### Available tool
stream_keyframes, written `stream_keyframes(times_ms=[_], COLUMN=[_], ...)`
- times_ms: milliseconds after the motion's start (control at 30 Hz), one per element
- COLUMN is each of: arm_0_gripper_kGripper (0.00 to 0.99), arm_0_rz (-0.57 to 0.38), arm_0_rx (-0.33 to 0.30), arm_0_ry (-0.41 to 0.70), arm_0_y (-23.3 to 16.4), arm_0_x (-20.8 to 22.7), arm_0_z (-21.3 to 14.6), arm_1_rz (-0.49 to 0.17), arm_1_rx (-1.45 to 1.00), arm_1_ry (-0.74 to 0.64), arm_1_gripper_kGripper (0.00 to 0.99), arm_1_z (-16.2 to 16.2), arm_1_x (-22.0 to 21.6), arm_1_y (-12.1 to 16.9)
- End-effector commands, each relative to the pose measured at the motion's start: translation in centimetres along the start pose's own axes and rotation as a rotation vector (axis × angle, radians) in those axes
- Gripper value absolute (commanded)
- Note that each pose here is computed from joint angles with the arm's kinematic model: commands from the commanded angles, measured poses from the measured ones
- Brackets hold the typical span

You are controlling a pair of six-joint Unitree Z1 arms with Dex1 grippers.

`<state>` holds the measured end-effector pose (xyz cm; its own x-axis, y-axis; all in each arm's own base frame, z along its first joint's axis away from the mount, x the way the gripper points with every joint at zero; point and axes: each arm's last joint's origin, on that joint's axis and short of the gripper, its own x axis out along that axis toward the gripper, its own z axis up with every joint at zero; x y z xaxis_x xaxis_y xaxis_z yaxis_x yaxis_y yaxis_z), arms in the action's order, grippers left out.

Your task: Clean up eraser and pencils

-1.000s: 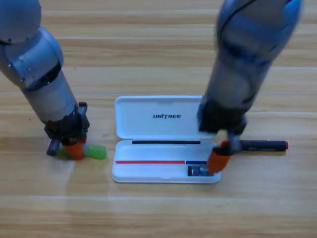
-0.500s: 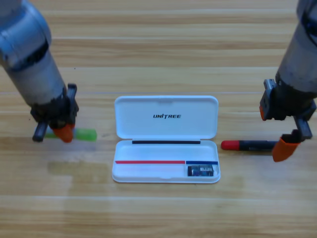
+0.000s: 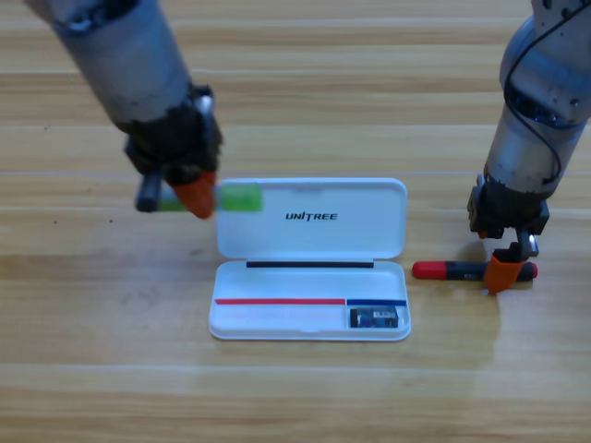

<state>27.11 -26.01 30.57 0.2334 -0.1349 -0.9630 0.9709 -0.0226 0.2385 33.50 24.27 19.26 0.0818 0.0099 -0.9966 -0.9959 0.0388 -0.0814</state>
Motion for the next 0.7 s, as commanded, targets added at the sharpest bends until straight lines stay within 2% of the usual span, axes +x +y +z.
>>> stream_keyframes(times_ms=[33,167,300,400,533,700], arm_0_gripper_kGripper=[0.0,0.0,0.0,0.0,0.0,0.0], arm_0_rz=[-0.091,-0.108,-0.129,-0.147,-0.173,-0.203], arm_0_rx=[0.034,0.026,0.016,0.007,-0.005,-0.015], arm_0_ry=[0.042,0.054,0.062,0.063,0.071,0.091], arm_0_y=[-1.6,-1.8,-1.8,-1.8,-1.9,-2.1], arm_0_x=[4.1,5.5,7.0,8.0,9.5,11.1], arm_0_z=[3.7,5.1,6.2,6.8,7.3,7.5], arm_1_rz=[0.075,0.096,0.109,0.114,0.083,0.002], arm_1_rx=[-0.003,-0.025,-0.039,-0.042,-0.042,-0.011], arm_1_ry=[0.004,-0.004,0.002,0.01,0.034,0.005], arm_1_gripper_kGripper=[0.727,0.699,0.353,0.014,0.0,0.0], arm_1_z=[0.0,0.4,0.8,0.8,0.6,-0.3], arm_1_x=[3.0,3.2,3.7,4.1,3.7,-1.0], arm_1_y=[-0.2,0.5,0.8,0.9,0.8,1.7])
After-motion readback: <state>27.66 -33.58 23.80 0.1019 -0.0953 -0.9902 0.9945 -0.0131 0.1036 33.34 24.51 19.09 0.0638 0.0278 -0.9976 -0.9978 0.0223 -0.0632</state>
